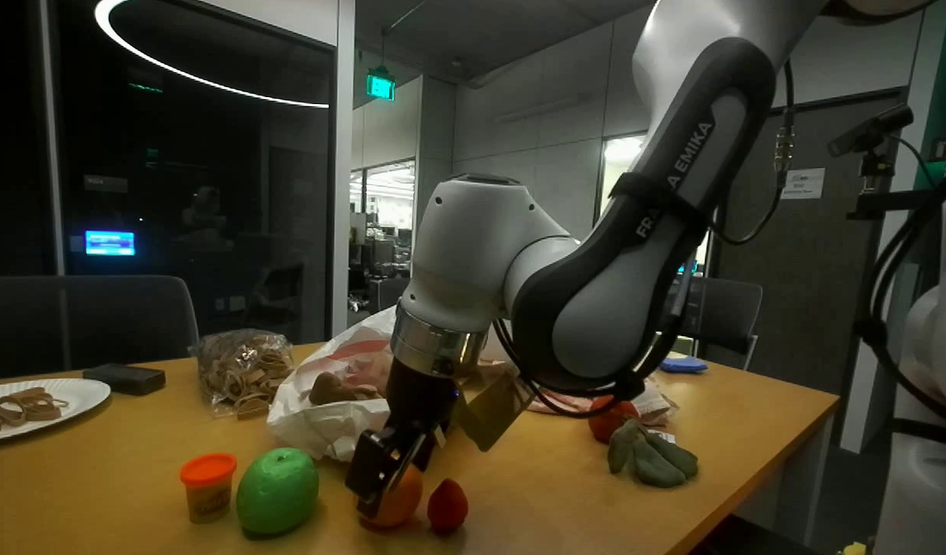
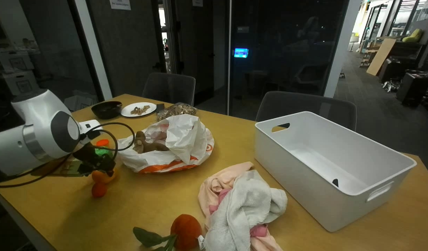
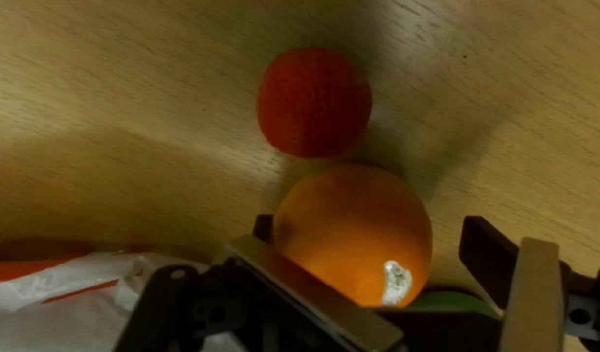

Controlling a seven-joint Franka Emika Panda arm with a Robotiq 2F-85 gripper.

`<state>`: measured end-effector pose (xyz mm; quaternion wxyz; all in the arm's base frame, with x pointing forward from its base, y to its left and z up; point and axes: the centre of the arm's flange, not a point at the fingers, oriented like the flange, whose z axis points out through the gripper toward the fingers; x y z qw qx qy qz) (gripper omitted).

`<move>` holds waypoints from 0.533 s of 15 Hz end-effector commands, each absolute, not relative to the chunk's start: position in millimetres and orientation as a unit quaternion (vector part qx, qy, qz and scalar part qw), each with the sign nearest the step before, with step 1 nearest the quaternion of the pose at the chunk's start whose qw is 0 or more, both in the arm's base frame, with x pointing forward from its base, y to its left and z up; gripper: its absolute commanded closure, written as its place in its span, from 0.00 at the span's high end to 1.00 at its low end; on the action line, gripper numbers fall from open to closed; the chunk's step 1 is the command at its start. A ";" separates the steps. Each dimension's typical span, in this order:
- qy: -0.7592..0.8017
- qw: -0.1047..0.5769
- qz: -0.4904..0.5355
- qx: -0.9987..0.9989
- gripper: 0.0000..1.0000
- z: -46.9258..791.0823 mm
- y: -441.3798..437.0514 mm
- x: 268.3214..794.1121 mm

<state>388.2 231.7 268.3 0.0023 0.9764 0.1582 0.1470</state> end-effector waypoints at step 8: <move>0.155 0.002 0.166 0.974 0.54 300.5 225.7 401.4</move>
